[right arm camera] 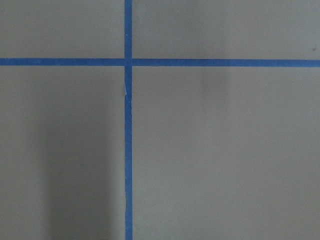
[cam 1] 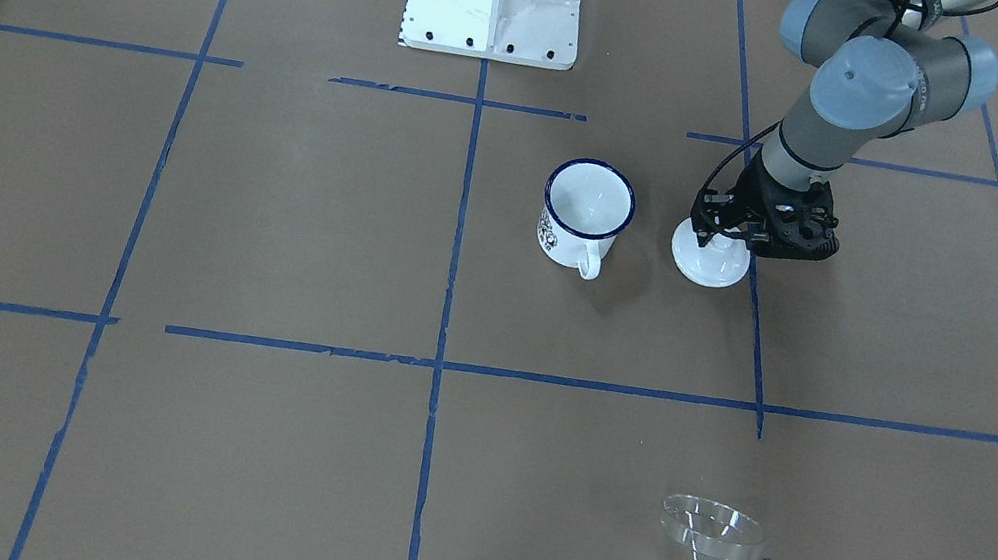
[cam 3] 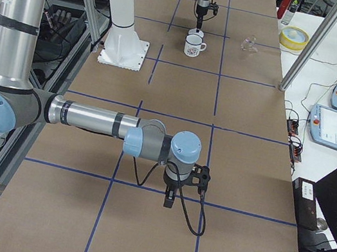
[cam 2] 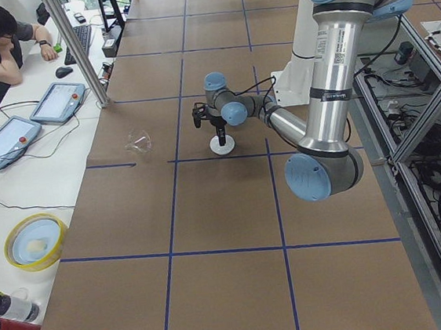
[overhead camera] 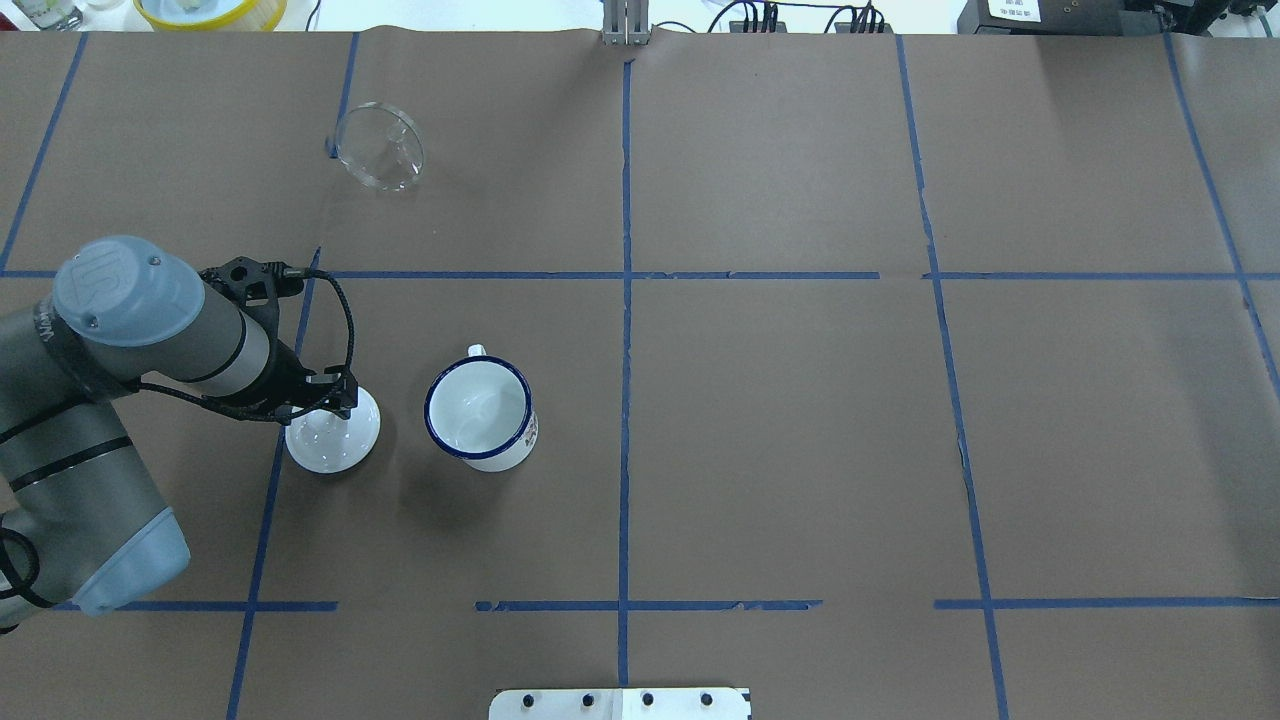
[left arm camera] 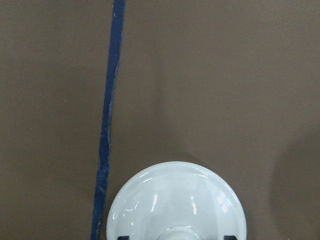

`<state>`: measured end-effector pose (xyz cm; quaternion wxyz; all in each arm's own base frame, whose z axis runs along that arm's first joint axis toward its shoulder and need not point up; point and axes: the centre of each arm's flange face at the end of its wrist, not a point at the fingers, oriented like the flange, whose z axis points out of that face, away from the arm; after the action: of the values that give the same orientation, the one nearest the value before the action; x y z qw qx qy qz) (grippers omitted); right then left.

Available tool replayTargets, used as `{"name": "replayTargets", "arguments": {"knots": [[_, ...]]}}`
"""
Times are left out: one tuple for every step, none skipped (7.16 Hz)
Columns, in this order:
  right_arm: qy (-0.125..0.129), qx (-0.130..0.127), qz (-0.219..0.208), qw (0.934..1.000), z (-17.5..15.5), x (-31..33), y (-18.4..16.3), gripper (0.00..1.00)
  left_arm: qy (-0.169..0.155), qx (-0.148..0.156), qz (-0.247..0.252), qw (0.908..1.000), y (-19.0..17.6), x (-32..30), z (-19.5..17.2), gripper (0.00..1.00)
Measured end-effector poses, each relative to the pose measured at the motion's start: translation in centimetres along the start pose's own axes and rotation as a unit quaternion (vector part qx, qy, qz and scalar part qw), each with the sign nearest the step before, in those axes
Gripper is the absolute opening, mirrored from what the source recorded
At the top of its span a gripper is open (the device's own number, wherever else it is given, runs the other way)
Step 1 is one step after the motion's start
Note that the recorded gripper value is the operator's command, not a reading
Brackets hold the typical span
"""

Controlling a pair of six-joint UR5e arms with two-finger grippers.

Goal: Remove funnel from cup
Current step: 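Lower the left gripper and grasp the white funnel's stem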

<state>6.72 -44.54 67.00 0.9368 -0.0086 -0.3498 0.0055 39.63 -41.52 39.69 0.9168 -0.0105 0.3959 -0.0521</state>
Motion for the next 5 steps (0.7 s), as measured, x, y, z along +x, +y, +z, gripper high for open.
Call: {"name": "replayTargets", "arguments": {"knots": [[0.0, 0.0, 0.0, 1.0, 0.0, 0.0, 0.0, 1.0, 0.0, 0.001, 0.0, 1.0, -0.06, -0.02, -0.04, 0.69], [0.0, 0.0, 0.0, 1.0, 0.0, 0.0, 0.0, 1.0, 0.001, 0.001, 0.0, 1.0, -0.08, 0.08, -0.1, 0.7], [0.0, 0.0, 0.0, 1.0, 0.0, 0.0, 0.0, 1.0, 0.002, 0.001, 0.001, 1.0, -0.1, 0.23, -0.16, 0.7], [0.0, 0.0, 0.0, 1.0, 0.01, 0.01, 0.0, 1.0, 0.003, 0.001, 0.001, 1.0, -0.09, 0.37, -0.18, 0.7], [0.0, 0.0, 0.0, 1.0, 0.02, 0.01, 0.0, 1.0, 0.003, 0.001, 0.002, 1.0, -0.06, 0.42, -0.17, 0.7]]}}
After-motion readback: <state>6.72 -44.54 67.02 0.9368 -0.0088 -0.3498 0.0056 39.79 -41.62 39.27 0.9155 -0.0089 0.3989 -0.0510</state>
